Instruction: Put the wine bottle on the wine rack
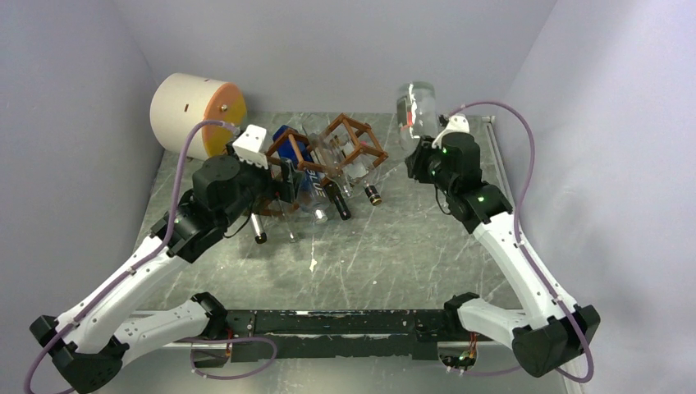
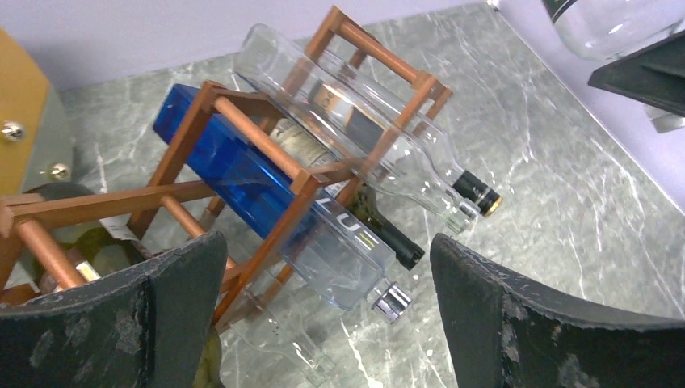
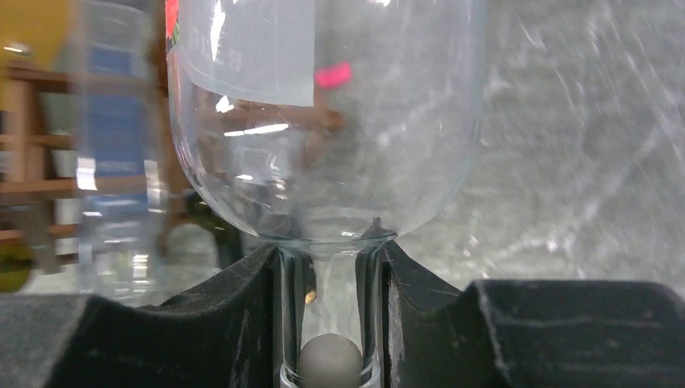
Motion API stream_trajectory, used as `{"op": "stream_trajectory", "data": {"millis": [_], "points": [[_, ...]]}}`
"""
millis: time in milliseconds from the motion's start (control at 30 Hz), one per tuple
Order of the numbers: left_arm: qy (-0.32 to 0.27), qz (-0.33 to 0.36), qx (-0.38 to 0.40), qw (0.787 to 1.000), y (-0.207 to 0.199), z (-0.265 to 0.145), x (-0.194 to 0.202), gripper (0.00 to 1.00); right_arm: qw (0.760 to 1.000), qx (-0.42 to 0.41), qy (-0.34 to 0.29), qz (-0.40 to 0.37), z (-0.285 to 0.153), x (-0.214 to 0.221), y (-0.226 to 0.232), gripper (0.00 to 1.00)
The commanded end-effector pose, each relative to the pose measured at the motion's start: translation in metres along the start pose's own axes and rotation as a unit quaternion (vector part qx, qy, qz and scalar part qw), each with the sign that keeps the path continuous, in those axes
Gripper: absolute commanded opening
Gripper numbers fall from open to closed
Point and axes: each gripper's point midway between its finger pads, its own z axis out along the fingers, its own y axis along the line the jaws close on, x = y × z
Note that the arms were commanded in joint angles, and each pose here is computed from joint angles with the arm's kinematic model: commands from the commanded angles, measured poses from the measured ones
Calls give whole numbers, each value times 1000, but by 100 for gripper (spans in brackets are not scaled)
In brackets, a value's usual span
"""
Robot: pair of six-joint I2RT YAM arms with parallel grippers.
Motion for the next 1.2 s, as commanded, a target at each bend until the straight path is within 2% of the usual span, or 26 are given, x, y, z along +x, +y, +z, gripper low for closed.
{"op": "stream_trajectory", "data": {"millis": [0,133,333,633,733,900,967,1167], "points": [[-86,-37,-42,995,15,-20,-50,99,979,-123,-165,-4,-43,-109,77,0],[-134,-48,-44,989,20,-39,-72,99,967,-181,-178,2,-54,-125,124,0],[-188,-64,-45,979,26,-69,-95,99,948,-266,-173,29,-58,-123,202,0],[-203,-74,-75,973,41,-92,-106,99,931,-326,-137,94,-49,-97,298,0],[-205,-115,-127,964,59,-96,-104,99,932,-323,-108,126,-35,-81,319,0],[-217,-217,-239,921,96,-104,-90,98,938,-300,-76,154,-14,-64,335,0],[-205,-230,-262,915,101,-104,-84,100,939,-300,-65,155,-9,-55,345,0],[-192,-233,-270,914,105,-120,-83,99,939,-306,-37,156,0,-32,372,0]]}}
